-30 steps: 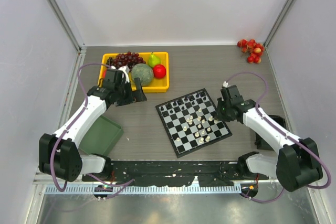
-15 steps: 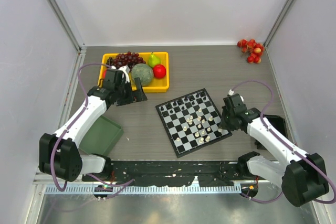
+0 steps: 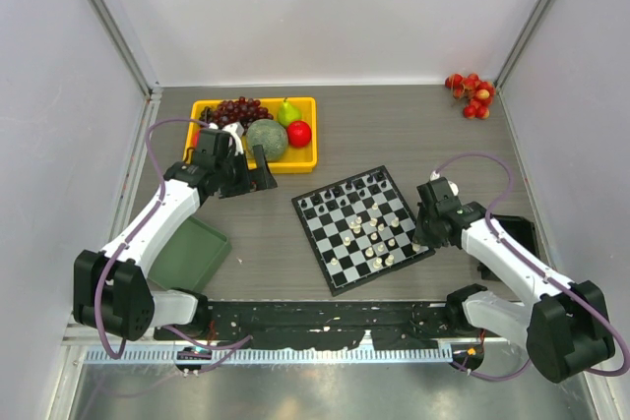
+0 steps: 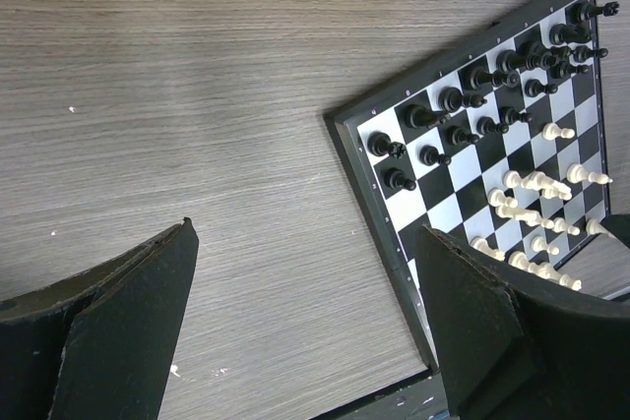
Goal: Set up the chess pieces on the board
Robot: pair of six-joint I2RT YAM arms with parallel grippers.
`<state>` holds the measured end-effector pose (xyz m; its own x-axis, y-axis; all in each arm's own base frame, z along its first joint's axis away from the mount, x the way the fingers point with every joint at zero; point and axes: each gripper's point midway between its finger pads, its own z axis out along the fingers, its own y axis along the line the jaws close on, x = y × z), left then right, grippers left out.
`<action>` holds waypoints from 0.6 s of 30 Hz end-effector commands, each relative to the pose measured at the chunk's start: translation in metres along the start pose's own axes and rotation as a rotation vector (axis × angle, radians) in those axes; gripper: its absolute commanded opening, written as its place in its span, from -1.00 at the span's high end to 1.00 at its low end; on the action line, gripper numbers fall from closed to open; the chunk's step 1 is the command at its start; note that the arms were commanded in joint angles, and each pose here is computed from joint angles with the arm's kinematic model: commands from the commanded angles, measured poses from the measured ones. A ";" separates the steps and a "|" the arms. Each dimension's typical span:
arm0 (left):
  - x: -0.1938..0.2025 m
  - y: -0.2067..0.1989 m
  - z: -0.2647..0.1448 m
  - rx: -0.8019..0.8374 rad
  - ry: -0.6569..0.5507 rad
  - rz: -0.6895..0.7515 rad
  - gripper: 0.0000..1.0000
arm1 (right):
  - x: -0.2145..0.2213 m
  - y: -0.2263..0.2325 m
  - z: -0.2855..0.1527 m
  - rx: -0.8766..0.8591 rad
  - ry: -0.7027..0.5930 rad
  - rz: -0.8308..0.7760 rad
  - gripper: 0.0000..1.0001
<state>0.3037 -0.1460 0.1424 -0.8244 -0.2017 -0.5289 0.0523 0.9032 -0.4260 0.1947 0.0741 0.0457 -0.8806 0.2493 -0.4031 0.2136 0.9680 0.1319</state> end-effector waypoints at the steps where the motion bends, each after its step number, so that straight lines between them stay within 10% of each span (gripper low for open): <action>1: -0.007 -0.011 -0.005 0.048 -0.035 0.003 -0.98 | -0.008 -0.004 -0.002 0.023 -0.042 0.019 0.69; 18: -0.007 -0.010 -0.001 0.045 -0.026 0.004 -0.98 | -0.012 -0.015 0.003 0.062 -0.054 0.050 0.62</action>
<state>0.3039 -0.1472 0.1431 -0.8242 -0.2015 -0.5293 0.0570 0.9003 -0.4315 0.1979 0.0646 0.0444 -0.8660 0.2773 -0.4160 0.2524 0.9608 0.1149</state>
